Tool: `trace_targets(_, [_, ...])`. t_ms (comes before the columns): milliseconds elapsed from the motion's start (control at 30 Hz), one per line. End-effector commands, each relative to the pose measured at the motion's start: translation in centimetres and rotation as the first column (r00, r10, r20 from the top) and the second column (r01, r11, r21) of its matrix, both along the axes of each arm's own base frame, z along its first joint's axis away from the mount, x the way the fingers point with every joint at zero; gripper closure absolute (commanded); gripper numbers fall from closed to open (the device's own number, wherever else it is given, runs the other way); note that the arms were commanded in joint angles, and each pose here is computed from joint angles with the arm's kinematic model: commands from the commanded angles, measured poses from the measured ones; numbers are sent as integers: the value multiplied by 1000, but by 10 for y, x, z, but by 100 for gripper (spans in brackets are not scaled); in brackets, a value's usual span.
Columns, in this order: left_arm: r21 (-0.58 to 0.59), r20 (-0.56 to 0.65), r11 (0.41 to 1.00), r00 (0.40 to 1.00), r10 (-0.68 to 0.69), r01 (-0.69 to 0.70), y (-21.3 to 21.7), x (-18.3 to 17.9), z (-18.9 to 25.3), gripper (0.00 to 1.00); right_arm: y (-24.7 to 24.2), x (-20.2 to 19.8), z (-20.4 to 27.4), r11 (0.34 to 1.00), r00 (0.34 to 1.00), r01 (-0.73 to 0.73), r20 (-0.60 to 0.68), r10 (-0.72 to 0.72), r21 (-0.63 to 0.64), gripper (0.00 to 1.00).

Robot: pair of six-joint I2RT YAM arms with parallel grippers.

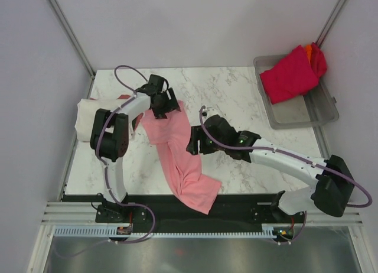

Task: Fold and stack the t-shirts
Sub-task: Fold the tshirt

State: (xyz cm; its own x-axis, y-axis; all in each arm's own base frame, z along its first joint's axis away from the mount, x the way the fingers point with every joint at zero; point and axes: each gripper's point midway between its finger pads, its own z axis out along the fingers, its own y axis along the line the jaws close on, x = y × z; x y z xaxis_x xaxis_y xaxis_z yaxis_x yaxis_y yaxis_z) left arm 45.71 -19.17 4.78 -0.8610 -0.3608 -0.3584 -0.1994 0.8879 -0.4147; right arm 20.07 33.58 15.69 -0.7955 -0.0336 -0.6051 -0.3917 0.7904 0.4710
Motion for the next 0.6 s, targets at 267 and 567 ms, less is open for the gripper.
trace_targets(267, [-18, 248, 998, 967, 64, -61, 31, -32, 123, 14, -26, 143, 16, 994, 1000, -16, 22, 14, 107, 36])
trace_targets(567, [-45, 287, 998, 956, 61, -50, 53, -109, 141, 14, -17, 230, -56, 977, 979, -46, -186, 85, 208, 40])
